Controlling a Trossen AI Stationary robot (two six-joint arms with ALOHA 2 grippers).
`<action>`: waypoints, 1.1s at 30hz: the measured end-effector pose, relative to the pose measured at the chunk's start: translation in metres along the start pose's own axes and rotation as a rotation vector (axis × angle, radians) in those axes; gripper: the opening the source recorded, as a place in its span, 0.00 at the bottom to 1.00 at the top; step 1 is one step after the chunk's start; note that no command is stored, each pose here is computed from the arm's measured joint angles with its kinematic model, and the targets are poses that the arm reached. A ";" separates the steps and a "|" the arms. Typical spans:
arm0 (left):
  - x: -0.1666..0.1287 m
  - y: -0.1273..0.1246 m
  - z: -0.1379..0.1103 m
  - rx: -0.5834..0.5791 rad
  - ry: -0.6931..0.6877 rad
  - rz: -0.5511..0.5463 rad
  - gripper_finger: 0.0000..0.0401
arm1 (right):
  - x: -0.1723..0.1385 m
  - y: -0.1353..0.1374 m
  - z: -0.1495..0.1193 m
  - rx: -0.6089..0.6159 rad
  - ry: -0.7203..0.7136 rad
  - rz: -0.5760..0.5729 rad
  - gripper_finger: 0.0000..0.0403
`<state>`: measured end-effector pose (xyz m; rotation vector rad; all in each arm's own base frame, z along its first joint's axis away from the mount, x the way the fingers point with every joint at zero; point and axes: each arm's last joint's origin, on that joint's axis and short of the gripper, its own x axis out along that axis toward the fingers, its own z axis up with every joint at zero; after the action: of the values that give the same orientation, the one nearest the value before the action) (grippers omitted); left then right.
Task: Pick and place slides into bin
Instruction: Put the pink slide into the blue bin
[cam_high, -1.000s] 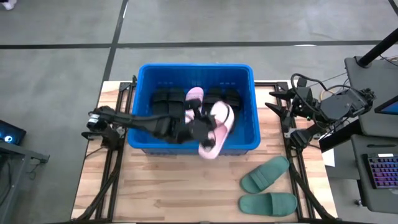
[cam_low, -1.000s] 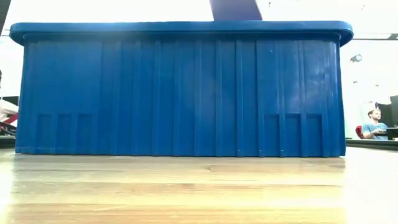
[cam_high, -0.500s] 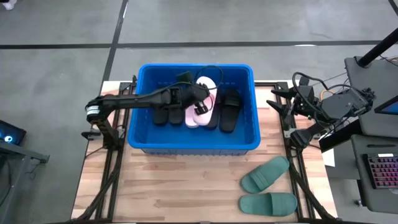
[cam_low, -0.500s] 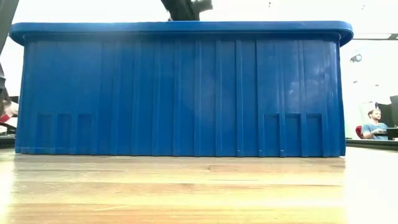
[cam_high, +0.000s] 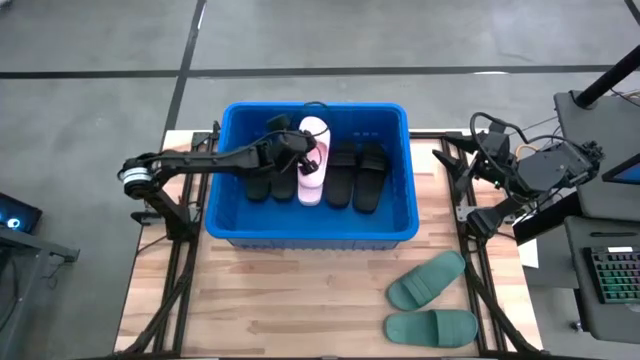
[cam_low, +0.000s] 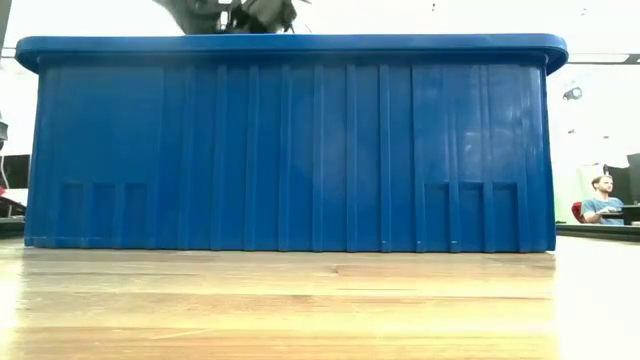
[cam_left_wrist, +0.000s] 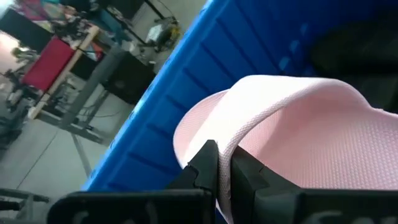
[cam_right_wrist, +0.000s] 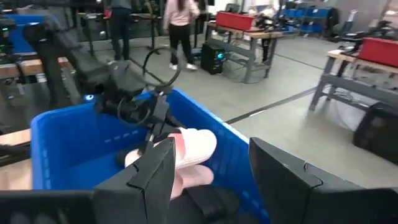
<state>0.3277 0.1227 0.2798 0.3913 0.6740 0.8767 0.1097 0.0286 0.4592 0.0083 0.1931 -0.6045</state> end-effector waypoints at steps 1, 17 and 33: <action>0.003 -0.001 -0.006 -0.012 -0.004 0.010 0.00 | 0.000 0.000 0.000 0.001 -0.004 -0.012 0.48; 0.041 -0.016 -0.064 -0.087 -0.002 -0.051 0.00 | -0.001 -0.006 0.002 0.028 -0.045 -0.130 0.48; 0.058 -0.027 -0.074 -0.099 0.005 -0.111 0.02 | -0.001 -0.005 0.004 0.114 -0.064 -0.137 0.48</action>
<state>0.3194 0.1571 0.1886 0.2601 0.6479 0.8022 0.1066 0.0248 0.4636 0.0868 0.0974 -0.7513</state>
